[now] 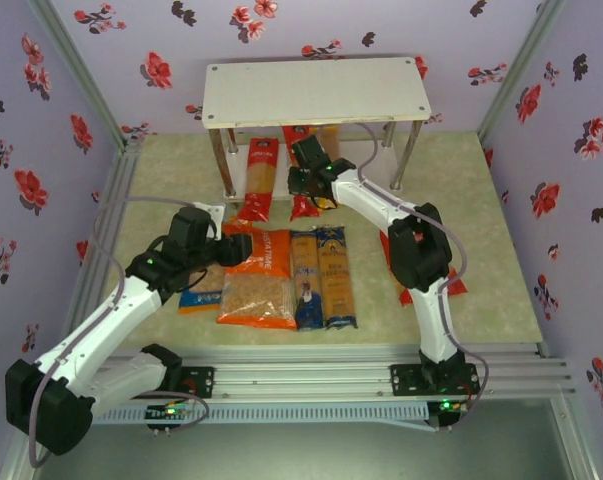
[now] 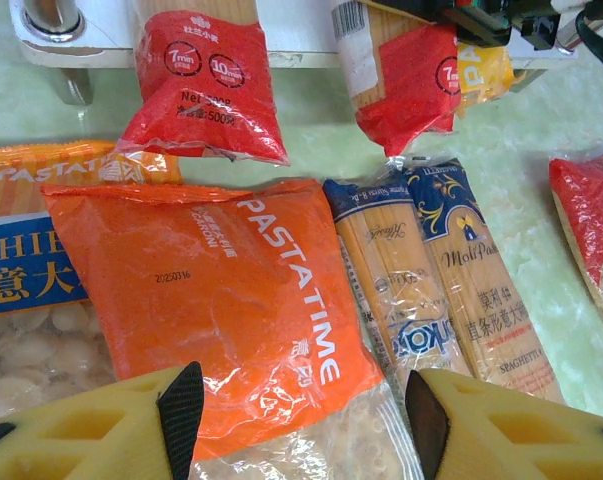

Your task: Place and organize the pasta boxes and bags onto the shelf

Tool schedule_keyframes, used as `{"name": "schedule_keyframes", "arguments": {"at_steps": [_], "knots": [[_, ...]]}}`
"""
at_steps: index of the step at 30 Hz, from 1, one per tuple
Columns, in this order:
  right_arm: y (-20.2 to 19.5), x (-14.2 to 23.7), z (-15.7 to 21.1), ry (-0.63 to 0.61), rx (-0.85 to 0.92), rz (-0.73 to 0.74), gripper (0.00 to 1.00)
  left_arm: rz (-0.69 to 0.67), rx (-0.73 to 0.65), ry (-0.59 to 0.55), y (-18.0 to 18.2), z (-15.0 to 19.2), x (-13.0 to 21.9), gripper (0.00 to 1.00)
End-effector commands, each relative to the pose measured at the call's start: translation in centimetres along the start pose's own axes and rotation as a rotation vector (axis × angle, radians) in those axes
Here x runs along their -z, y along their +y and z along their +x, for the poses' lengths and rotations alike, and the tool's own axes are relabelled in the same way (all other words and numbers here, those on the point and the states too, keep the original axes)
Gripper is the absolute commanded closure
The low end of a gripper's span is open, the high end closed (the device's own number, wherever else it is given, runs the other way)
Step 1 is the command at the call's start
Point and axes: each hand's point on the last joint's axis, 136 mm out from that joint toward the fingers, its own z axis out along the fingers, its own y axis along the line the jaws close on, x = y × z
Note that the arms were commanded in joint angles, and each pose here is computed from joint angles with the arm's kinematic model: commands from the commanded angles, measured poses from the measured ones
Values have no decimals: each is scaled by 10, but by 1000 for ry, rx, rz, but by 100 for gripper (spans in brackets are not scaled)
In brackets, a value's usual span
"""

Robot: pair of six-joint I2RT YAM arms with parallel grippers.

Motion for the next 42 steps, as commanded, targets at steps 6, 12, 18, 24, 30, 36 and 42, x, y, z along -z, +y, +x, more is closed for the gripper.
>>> {"name": "schedule_keyframes", "arguments": {"at_steps": [6, 12, 18, 24, 30, 36, 42], "knots": [[30, 8, -47, -155, -37, -73, 82, -12, -8, 0, 6, 3, 6, 38], [30, 2, -44, -148, -54, -71, 63, -16, -5, 0, 8, 4, 6, 36], [28, -3, -40, -133, -60, -71, 53, -21, -6, 5, 10, 7, 7, 35], [35, 8, -43, -142, -43, -103, 48, -25, -4, 3, 12, 7, 9, 35], [17, 24, -55, -192, 35, -21, 48, -25, 0, 3, 13, 9, 9, 39], [-24, 40, -57, -232, 167, 193, 34, -26, -2, 11, 14, 11, 9, 38], [-51, 45, -53, -228, 211, 325, 24, -25, 0, 11, 13, 10, 6, 37]]}}
